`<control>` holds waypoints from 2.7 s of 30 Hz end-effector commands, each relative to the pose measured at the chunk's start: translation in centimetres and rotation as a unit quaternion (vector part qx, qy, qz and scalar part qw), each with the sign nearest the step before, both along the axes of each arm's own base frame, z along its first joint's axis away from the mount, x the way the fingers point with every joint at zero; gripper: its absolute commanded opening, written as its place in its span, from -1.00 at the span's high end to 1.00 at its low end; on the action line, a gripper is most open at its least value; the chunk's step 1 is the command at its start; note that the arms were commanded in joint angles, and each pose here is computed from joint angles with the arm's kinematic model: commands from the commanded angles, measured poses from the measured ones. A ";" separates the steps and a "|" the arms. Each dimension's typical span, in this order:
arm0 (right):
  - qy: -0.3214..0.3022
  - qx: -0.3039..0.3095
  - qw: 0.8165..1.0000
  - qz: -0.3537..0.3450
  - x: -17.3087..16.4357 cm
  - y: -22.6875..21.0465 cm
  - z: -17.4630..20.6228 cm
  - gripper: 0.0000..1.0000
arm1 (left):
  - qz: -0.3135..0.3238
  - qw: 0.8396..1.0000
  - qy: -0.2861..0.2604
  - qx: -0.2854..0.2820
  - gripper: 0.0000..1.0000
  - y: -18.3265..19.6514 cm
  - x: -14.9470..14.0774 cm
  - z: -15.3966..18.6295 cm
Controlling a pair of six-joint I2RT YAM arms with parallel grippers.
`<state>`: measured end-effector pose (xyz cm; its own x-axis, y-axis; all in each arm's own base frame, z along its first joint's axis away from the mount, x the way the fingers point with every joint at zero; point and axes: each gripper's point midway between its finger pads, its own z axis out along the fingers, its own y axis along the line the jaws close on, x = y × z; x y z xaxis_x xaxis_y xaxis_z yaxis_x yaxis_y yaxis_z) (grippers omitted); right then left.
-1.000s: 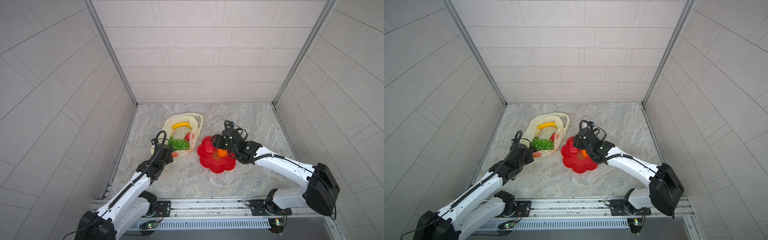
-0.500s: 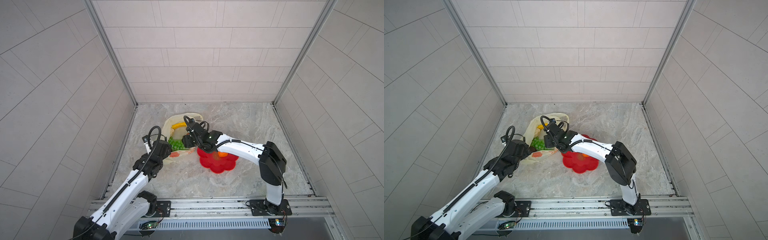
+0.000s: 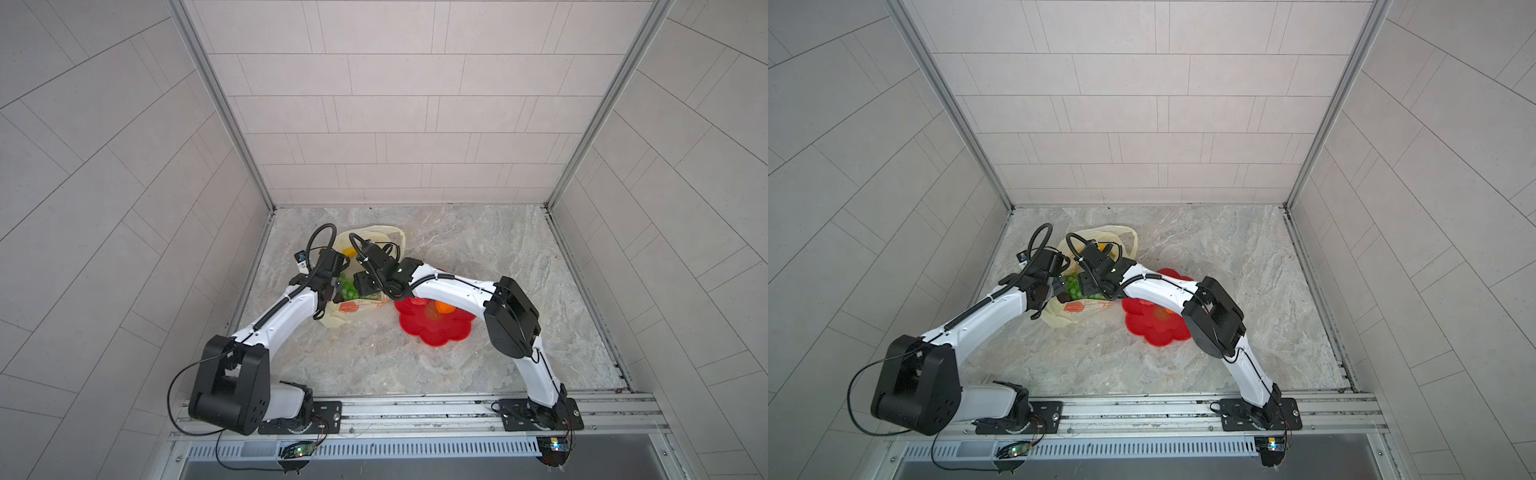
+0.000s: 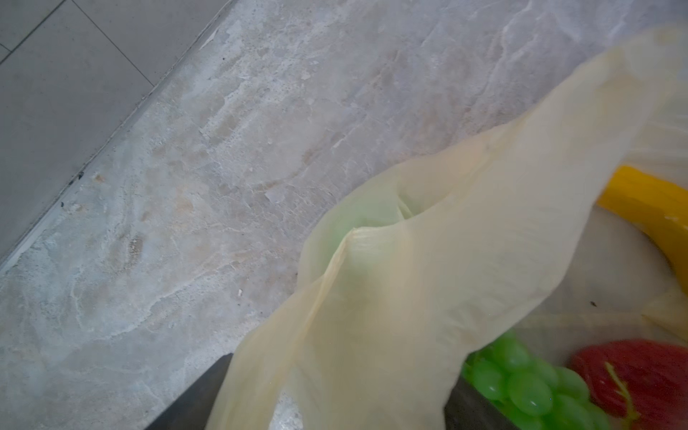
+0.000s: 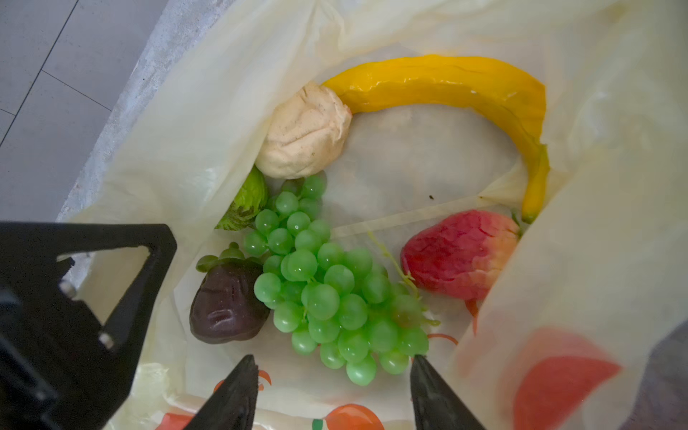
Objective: Take fruits out of the plastic bag
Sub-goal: Spread open the plastic bag at the middle-left of the table, then pick up the fruit from the plastic bag.
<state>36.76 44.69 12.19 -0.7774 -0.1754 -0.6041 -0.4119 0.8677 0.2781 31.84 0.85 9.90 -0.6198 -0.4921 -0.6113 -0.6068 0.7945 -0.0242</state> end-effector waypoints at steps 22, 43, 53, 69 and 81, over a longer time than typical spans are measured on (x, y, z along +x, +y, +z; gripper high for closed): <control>0.028 0.076 0.997 0.013 4.7 7.2 -3.0 -0.58 | 0.021 0.986 -0.118 -0.113 0.76 0.9 -5.2 0.2; -0.011 0.138 0.990 0.020 8.6 11.2 -4.9 -0.76 | -0.013 0.983 -0.137 -0.121 0.80 -0.5 -4.4 0.7; -0.023 0.137 0.990 0.038 8.7 11.8 -5.0 -0.55 | -0.016 0.984 -0.135 -0.111 0.80 -0.5 -4.5 0.9; -0.036 0.082 0.995 0.043 6.8 8.1 2.0 -0.17 | -0.012 0.987 -0.129 -0.098 0.80 -0.2 -4.6 0.8; -0.072 0.055 0.995 0.034 4.5 3.4 5.1 -0.17 | -0.012 0.988 -0.127 -0.091 0.80 0.0 -4.5 0.8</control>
<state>41.17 49.19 14.49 -0.7174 -0.1642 -0.6770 -0.5003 0.7977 0.3367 27.28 0.66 10.35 -0.4678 -0.6120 -0.6376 -0.5438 0.7680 -0.3382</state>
